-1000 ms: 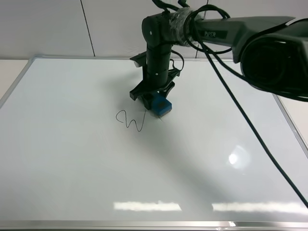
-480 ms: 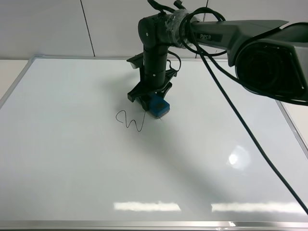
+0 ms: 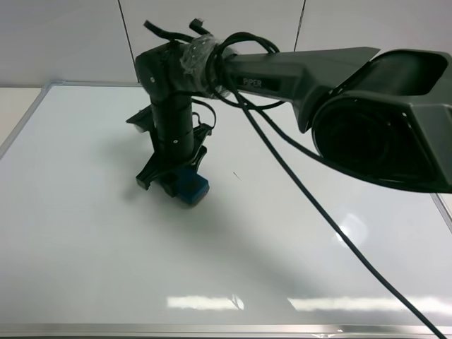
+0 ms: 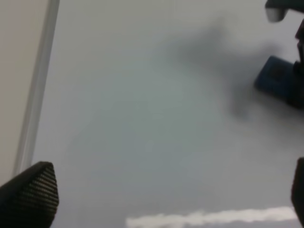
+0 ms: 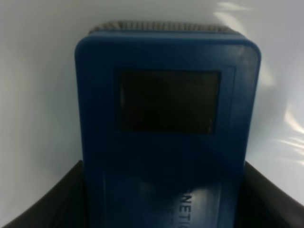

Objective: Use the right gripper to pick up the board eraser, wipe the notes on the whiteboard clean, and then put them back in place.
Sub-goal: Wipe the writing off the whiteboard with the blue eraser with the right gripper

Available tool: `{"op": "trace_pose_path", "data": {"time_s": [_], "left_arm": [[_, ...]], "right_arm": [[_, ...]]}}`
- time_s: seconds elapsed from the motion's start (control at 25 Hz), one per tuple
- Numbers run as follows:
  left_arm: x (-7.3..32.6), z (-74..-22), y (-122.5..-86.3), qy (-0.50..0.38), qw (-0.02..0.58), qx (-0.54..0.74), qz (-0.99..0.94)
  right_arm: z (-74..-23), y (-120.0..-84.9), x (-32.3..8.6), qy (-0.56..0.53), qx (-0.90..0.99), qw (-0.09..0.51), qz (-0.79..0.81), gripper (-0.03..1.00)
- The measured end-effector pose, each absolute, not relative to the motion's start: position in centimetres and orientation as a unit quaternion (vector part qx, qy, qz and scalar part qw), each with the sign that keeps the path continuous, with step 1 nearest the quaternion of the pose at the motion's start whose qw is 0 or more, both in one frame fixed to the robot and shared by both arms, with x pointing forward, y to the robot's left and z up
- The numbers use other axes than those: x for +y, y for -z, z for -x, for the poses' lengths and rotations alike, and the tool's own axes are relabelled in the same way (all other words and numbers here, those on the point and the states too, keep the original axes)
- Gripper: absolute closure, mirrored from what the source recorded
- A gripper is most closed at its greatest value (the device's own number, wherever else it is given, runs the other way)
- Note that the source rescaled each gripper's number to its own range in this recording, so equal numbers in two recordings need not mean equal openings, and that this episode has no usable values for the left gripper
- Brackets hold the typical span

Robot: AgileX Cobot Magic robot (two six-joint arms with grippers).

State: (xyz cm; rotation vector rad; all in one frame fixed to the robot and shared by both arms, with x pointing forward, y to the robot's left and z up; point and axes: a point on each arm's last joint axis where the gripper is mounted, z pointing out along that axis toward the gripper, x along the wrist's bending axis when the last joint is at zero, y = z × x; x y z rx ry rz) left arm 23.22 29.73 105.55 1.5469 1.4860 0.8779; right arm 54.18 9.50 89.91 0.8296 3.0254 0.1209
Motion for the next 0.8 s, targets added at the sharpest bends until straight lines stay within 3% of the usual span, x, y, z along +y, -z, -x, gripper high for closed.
{"op": "trace_pose_path", "data": {"time_s": [0.32, 0.8], "left_arm": [[29.7, -23.2, -105.5, -0.347, 0.4, 0.588, -0.612], [29.7, -23.2, -105.5, -0.347, 0.4, 0.588, -0.612]], "right_arm": [[-51.0, -89.7, 11.6, -0.036, 0.972, -0.011, -0.233, 0.96], [-54.5, -89.8, 9.2, -0.038, 0.921, -0.024, -0.388, 0.96]]}}
